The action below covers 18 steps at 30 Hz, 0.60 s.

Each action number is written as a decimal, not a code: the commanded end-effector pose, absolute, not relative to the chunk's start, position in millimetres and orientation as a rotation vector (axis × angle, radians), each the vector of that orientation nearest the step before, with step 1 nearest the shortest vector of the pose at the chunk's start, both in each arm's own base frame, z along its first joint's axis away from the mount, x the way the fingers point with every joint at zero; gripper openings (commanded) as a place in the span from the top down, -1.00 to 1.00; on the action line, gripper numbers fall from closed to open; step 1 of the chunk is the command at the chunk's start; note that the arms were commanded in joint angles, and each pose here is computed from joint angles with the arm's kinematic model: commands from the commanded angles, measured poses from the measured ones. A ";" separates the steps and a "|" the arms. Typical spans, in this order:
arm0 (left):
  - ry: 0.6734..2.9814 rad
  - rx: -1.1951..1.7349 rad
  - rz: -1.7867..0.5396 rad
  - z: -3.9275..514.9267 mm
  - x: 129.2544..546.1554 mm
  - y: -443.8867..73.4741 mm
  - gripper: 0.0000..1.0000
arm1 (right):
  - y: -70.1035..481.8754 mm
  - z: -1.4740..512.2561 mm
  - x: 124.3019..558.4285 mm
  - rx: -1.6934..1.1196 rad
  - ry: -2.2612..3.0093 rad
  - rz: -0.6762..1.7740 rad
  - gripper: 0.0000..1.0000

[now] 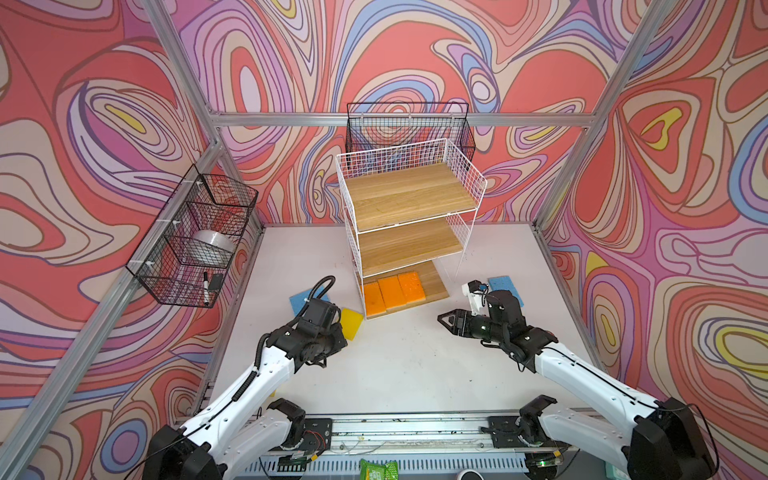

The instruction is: Place and organize the cleaning sponges onto the shelf

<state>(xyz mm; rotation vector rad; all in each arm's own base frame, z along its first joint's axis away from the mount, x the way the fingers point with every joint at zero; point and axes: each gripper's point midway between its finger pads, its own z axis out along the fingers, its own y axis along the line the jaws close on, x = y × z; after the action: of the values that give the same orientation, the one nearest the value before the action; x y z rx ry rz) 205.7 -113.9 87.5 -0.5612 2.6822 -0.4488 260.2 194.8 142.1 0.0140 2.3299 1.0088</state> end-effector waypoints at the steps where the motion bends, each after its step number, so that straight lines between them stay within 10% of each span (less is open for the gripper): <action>1: 2.625 -0.704 -0.448 80.9 204.1 -120.5 1.00 | 186.9 136.3 258.8 0.096 2.345 0.976 -0.10; 15: 2.567 -0.766 -0.566 55.1 229.1 -181.6 1.00 | 175.2 122.1 251.2 0.131 2.396 0.900 -0.10; 18: 2.570 -0.739 -0.599 56.0 234.0 -194.4 0.59 | 175.1 118.9 248.8 0.118 2.409 0.894 -0.11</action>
<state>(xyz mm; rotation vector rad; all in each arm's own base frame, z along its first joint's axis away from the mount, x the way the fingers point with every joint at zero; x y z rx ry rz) 218.3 -179.8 44.9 -0.7030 2.6419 -0.5237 255.0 179.2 129.1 0.1200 2.3792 0.9275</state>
